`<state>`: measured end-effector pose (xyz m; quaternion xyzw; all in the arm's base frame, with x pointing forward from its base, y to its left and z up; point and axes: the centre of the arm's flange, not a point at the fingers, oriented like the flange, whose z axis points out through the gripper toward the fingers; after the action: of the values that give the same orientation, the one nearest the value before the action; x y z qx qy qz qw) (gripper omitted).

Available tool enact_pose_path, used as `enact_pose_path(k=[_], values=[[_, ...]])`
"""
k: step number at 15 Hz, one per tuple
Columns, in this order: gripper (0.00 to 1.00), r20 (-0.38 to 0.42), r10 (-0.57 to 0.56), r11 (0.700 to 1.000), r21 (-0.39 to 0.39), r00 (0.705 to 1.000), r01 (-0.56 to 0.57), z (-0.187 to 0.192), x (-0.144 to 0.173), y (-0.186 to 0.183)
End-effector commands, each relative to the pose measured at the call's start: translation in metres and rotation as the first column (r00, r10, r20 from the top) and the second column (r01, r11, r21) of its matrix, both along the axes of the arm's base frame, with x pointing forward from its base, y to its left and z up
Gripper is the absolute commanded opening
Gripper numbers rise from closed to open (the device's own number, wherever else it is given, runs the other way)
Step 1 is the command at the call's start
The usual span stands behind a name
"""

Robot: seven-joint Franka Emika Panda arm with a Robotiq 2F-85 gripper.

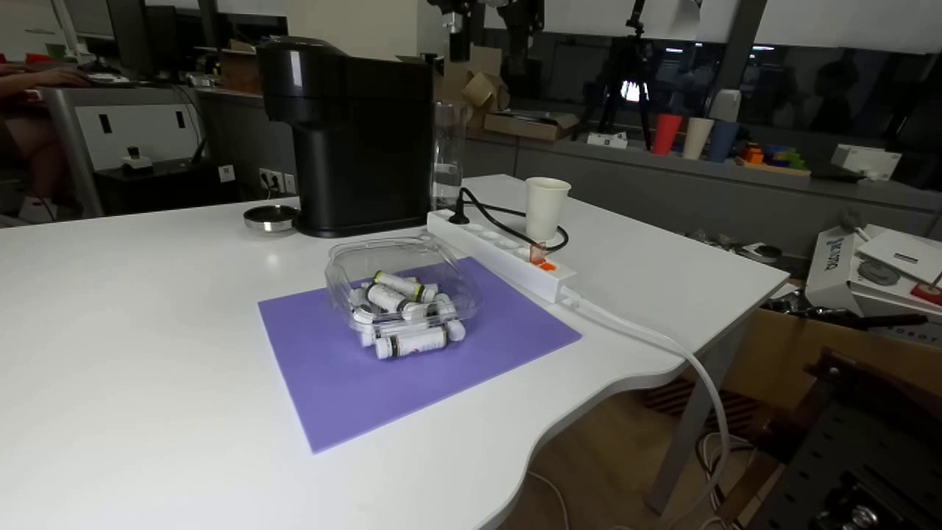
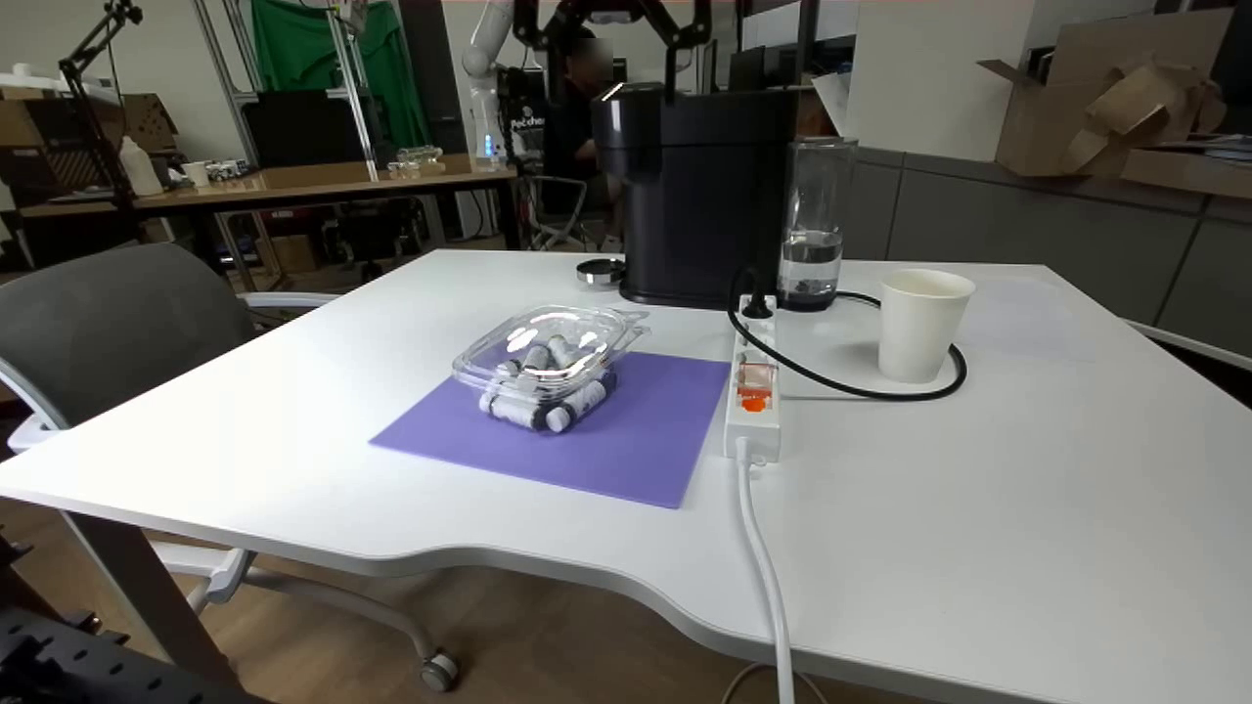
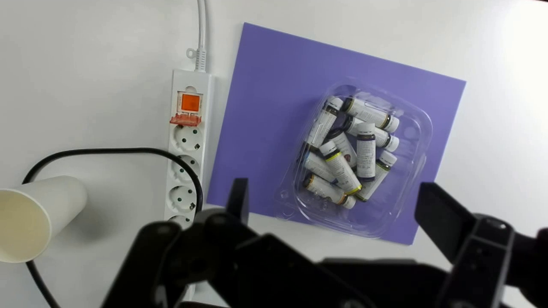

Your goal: Open the clear case

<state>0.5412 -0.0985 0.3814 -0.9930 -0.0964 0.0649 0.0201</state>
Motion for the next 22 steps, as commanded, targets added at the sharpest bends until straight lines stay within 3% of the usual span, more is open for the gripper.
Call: enact_pose_path(k=[1, 12, 22], values=[[1.00, -0.008, 0.005, 1.000, -0.019, 1.000, -0.005, -0.011, 0.004, -0.003], [1.00, -0.085, 0.094, 0.994, -0.055, 0.992, -0.099, -0.128, 0.060, -0.007], [1.00, -0.173, 0.178, 0.983, -0.010, 0.969, -0.183, -0.208, 0.100, 0.006]])
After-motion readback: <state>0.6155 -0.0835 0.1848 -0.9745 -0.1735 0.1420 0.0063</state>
